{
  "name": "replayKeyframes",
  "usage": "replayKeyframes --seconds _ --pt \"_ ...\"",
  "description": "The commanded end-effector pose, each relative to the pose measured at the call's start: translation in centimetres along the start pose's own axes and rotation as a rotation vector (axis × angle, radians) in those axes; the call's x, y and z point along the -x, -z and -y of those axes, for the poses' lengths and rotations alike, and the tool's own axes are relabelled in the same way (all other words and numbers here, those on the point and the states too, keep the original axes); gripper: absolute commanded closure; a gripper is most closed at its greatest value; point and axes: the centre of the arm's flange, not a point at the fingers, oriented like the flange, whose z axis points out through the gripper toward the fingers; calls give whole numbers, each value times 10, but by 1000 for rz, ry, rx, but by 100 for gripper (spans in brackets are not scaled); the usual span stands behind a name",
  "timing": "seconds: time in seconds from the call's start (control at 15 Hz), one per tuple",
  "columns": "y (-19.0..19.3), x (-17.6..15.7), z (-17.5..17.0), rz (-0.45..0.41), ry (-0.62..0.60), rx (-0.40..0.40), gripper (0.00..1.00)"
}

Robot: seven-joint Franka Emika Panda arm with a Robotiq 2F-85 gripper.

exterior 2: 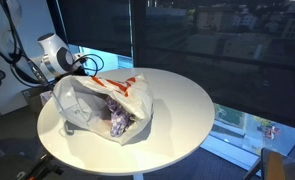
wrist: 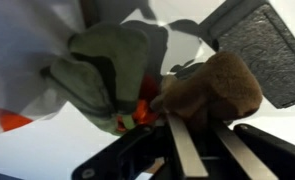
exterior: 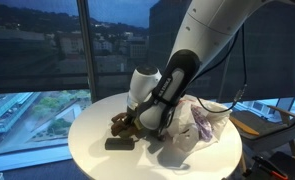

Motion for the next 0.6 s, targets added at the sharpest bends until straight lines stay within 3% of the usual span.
replayKeyframes --seconds 0.0,0.53 --pt "58 -7 -36 -4 -37 97 96" --pt "188 -34 -127 -156 -251 167 96"
